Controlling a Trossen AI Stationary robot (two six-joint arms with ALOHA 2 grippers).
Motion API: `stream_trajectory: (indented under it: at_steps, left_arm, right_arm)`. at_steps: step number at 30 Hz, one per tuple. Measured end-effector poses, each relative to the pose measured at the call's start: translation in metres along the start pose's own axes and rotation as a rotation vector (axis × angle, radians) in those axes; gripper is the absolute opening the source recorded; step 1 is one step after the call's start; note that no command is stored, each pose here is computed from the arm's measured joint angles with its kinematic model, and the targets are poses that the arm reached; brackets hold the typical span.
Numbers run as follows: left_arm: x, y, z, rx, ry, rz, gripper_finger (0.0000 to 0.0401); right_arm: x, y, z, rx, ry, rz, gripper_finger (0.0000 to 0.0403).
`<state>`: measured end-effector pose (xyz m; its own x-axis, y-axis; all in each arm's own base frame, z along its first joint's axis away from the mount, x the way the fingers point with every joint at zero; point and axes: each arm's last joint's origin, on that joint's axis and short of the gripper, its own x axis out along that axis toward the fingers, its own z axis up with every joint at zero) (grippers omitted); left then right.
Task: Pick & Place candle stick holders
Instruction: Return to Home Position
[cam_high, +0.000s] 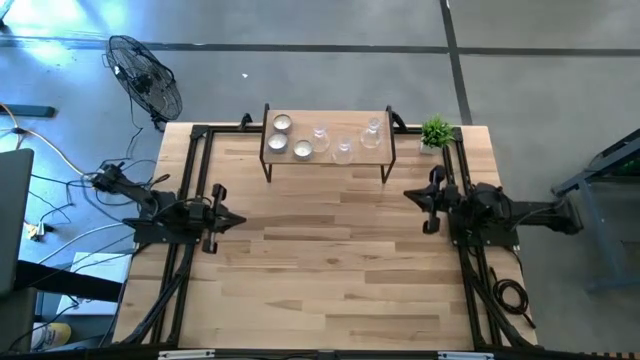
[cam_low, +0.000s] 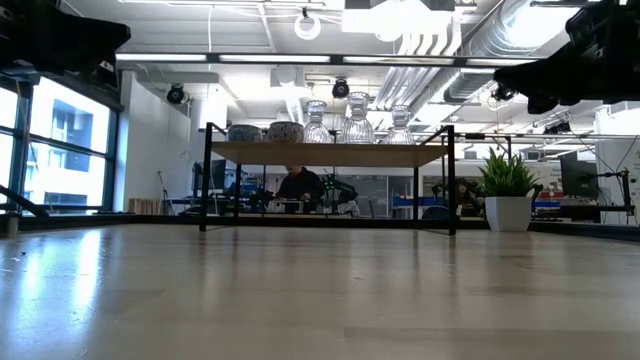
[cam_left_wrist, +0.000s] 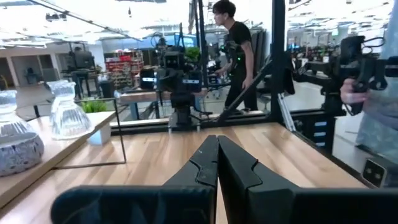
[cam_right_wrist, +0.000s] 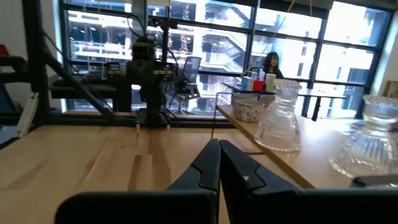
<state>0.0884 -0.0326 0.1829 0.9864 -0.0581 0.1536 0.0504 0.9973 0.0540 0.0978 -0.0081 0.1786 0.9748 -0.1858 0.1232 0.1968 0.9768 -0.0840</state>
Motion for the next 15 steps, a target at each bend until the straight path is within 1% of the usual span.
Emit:
stream_trajectory:
  at_steps: [4,10,15]
  left_arm:
    - [-0.0001,-0.0006,-0.0036,-0.016,0.034,-0.010,0.0000]
    - [-0.0002,-0.0016,-0.0060,-0.038,0.057,-0.035,0.0000]
    - [-0.0003,-0.0019,-0.0061,-0.058,0.059,-0.046,0.0000]
  right_arm:
    - [0.0004,-0.0034,-0.0017,0.017,0.015,-0.013,0.0000]
    - [0.0005,-0.0081,-0.0062,0.138,0.056,-0.075,0.0000]
    - [0.0004,-0.0088,-0.0069,0.132,0.064,-0.085,0.0000]
